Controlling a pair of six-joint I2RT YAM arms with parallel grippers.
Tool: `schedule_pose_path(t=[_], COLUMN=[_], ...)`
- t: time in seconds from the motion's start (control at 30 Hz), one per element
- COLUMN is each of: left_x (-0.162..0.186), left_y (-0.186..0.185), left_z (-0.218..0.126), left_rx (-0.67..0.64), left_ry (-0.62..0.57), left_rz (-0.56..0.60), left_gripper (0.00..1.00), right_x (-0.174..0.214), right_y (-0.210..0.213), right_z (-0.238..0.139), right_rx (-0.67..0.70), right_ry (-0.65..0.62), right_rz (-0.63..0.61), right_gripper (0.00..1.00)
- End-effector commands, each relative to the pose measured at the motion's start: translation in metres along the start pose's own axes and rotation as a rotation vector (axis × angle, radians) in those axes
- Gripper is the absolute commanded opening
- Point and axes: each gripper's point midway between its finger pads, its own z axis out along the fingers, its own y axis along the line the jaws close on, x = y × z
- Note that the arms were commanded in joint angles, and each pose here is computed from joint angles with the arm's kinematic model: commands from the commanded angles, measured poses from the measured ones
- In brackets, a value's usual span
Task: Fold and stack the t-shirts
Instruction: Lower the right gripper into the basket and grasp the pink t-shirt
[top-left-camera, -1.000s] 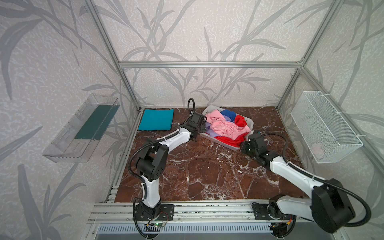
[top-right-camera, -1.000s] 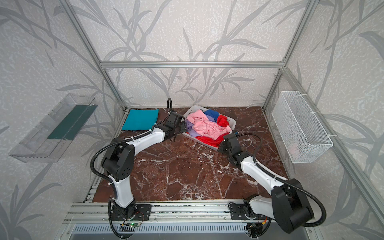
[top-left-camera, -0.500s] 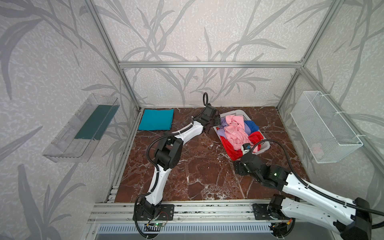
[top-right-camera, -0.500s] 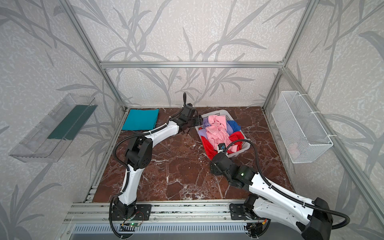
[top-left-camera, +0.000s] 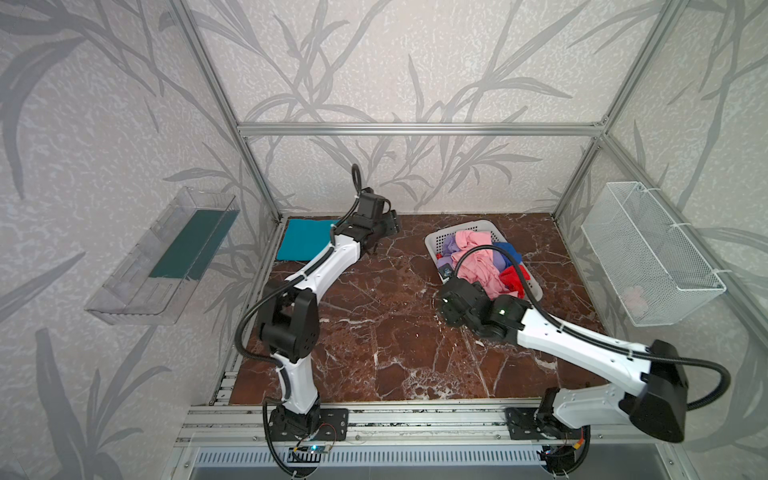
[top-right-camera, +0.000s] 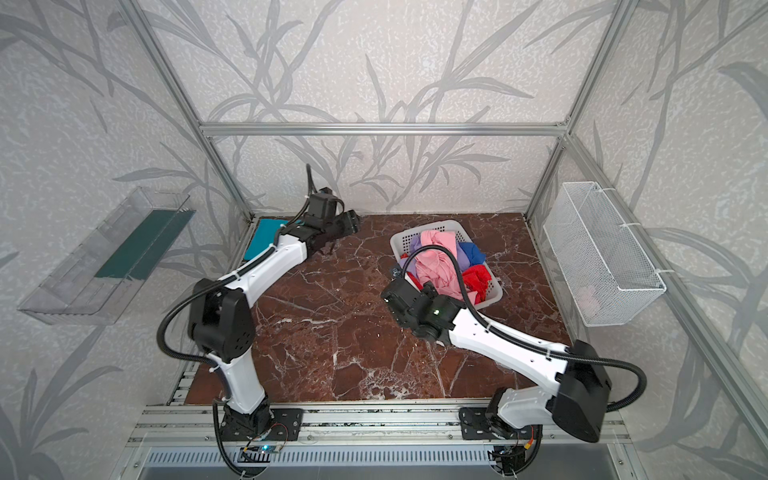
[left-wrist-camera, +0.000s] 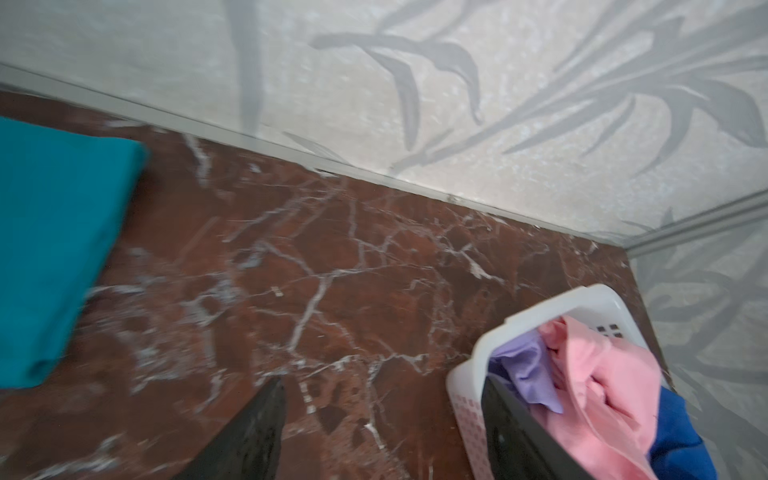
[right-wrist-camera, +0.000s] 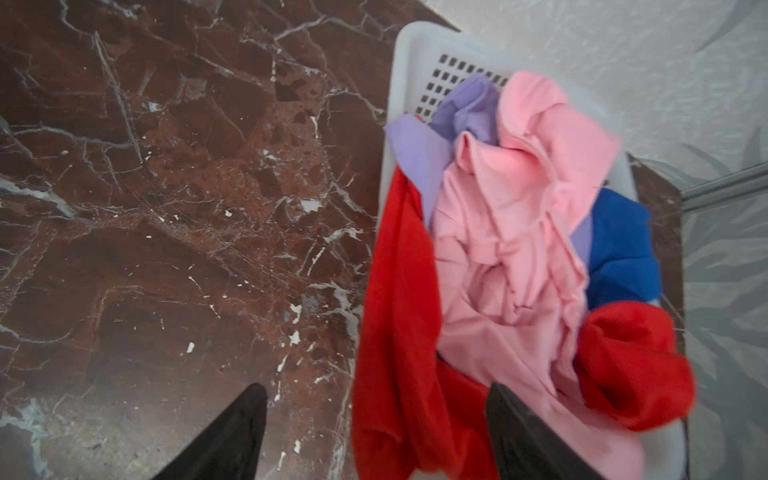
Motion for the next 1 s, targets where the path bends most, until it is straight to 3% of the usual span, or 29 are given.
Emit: schedule_pose_path(t=[0.0,0.13,0.2,0.3,0.37,0.67,0.77,0.87,0.97], left_x=[0.018,0.041,0.048,0.054,0.055,0.060,0.063,0.065,0.066], left_y=[0.028,0.057,0.065,0.069,0.067,0.053,0.055,0.056,0.057], left_z=[-0.025,-0.040,-0.042,-0.042,-0.039,-0.015,-0.012,-0.012,-0.013], left_rx=[-0.077,-0.130,-0.146,-0.152,-0.142,-0.083,-0.088,-0.094,-0.097], left_ry=[0.005,0.034,0.047,0.062,0.070,0.115,0.123,0.127,0.129], left_rz=[0.008,0.000,-0.007,-0.008,-0.011,-0.059,-0.059,-0.057,-0.055], left_gripper=[0.75,0.75,0.75,0.75,0.75,0.73,0.73,0.73,0.73], right_x=[-0.012,-0.004,0.001,0.007,0.007,0.000,-0.005,-0.015,-0.033], right_y=[0.017,0.020,0.009,-0.020,-0.042,-0.127,-0.112,-0.095,-0.096], right_z=[0.043,0.092,0.108,0.124,0.131,0.149,0.152,0.147,0.130], right_rx=[-0.083,-0.082,-0.084,-0.054,-0.034,0.056,-0.022,-0.073,-0.075], right_ry=[0.033,0.127,0.177,0.218,0.214,0.194,0.193,0.177,0.122], right_rz=[0.010,0.018,0.072,0.141,0.168,0.267,0.250,0.266,0.289], right_gripper=[0.82,0.74,0.61,0.34,0.23,0.12,0.16,0.56,0.72])
